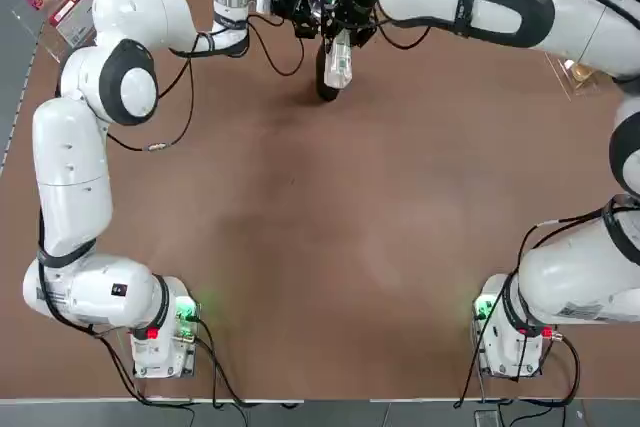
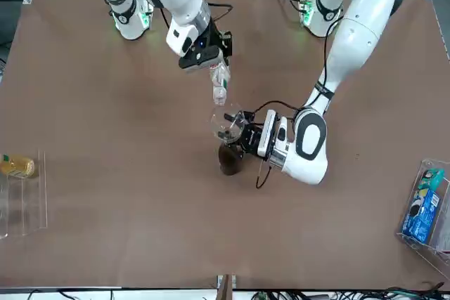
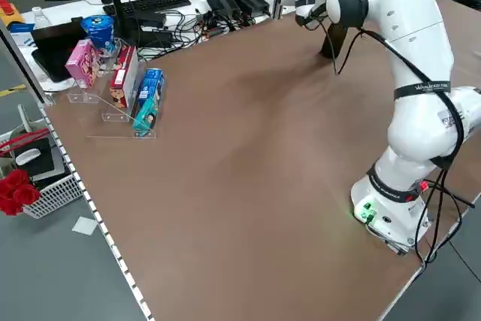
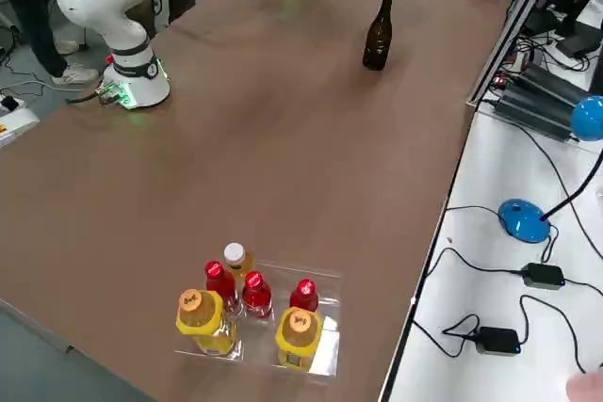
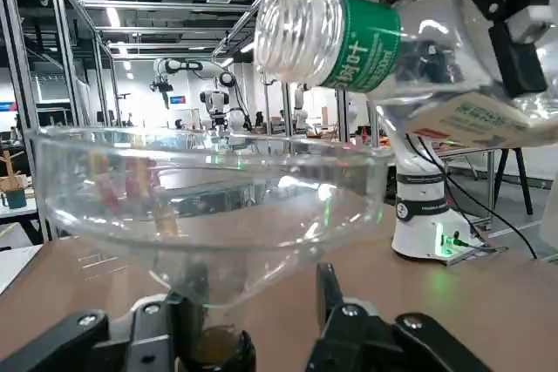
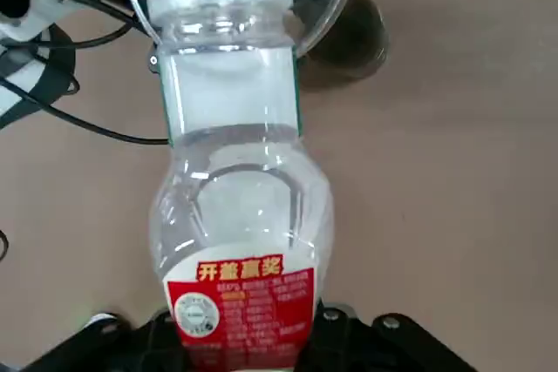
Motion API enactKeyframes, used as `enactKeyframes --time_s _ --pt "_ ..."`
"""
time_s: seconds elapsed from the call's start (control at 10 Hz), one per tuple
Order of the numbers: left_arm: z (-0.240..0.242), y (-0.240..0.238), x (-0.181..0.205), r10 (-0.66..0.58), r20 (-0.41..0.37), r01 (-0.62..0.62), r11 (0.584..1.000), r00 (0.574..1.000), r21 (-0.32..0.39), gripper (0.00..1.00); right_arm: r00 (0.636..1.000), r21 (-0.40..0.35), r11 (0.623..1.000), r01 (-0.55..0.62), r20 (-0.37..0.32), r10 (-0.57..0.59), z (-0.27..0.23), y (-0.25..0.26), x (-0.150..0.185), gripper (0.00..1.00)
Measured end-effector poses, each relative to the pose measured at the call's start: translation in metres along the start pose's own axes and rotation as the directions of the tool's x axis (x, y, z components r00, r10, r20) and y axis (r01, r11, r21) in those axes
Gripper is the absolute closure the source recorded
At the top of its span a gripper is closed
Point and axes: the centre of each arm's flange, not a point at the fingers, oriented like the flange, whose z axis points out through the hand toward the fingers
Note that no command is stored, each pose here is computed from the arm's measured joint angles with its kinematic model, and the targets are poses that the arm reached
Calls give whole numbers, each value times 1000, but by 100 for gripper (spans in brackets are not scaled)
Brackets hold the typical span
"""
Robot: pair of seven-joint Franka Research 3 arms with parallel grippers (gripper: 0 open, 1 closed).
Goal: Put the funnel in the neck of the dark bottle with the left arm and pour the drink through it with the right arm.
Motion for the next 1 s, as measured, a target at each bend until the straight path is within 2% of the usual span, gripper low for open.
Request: enactKeyframes --time_s 0.3,1.0 --pt "0 0 0 0 0 0 1000 1000 0 41 998 36 999 -40 49 38 6 -5 11 60" --pt "0 0 0 0 0 0 1000 1000 0 41 991 67 991 -116 79 111 -1 -9 24 60"
